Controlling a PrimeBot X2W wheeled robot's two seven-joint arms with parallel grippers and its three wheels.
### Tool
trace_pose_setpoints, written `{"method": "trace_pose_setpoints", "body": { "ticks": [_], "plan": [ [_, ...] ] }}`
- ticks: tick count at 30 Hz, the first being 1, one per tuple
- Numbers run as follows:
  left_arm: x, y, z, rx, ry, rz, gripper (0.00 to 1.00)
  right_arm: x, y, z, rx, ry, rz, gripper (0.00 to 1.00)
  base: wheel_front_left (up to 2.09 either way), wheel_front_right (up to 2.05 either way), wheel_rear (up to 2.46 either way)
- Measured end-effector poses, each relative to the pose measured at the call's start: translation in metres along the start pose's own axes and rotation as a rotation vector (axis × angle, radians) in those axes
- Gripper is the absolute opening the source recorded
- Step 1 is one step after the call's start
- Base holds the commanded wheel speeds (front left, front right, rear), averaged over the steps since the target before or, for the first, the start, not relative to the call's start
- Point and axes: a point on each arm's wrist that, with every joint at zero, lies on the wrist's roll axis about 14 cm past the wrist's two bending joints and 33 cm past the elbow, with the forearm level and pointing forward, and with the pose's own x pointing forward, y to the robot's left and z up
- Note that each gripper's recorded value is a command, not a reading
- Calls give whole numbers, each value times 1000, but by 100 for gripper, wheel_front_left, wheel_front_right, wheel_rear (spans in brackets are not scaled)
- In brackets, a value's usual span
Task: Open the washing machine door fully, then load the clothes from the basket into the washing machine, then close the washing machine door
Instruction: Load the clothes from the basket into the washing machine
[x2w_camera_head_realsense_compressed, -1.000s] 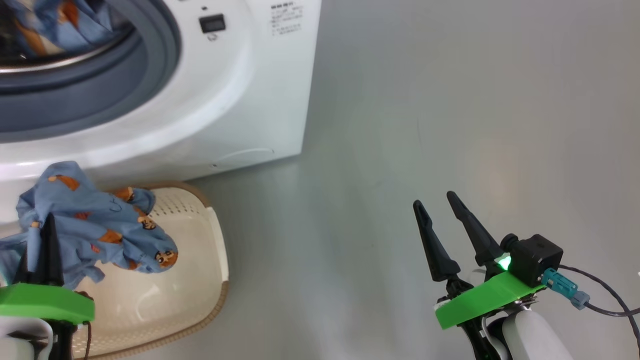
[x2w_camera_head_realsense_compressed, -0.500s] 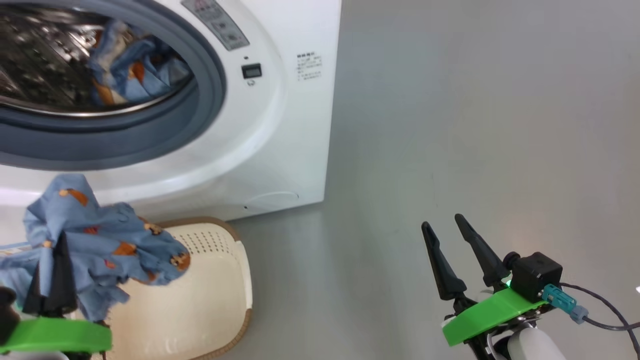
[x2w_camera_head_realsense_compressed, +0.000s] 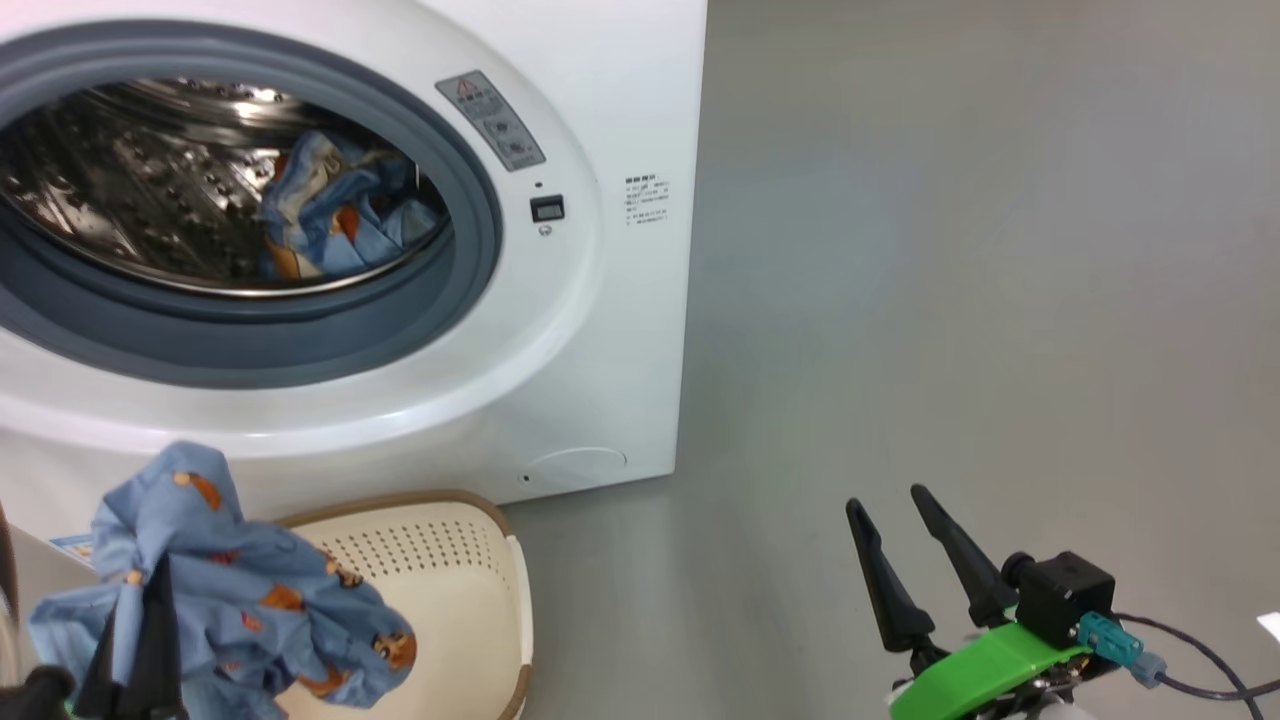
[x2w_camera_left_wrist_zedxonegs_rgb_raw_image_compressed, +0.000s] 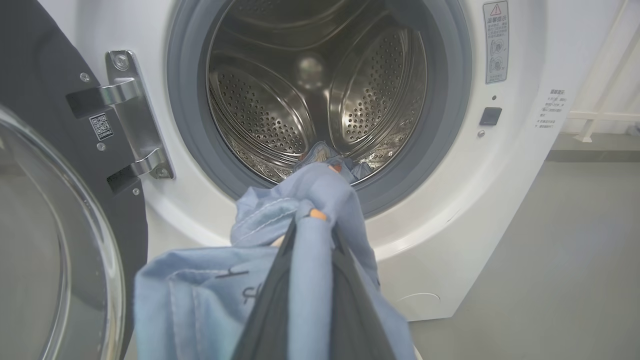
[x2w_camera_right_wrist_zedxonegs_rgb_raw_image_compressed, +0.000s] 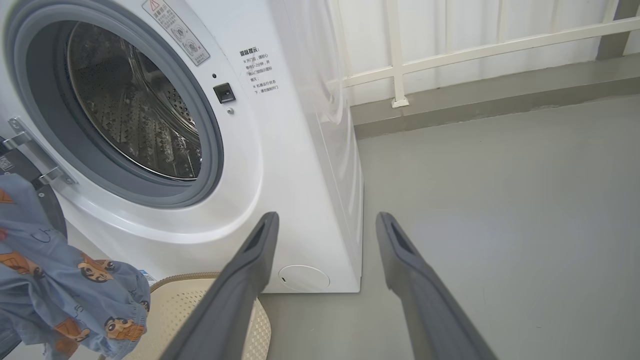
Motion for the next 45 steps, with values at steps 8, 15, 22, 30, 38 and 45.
{"method": "trace_pose_setpoints", "body": {
  "ticks": [8,15,22,30,38,45],
  "plan": [
    [-28,3,1,2,4,36,0,-10,5,5,0,-15,8,100,0,0,0],
    [-46,9,0,1,11,71,0,-20,8,1,4,-4,12,100,0,0,0],
    [-54,14,-4,-2,23,98,0,-19,9,3,3,-9,16,100,0,0,0],
    [-59,14,-11,-6,48,104,0,-17,8,2,9,-6,13,100,0,0,0],
    [-46,1,-19,-27,68,66,0,-16,5,-8,15,23,3,100,0,0,0],
    [4,-11,-2,-35,-10,9,0,-13,-4,-19,19,55,-21,100,0,0,0]
  ]
}}
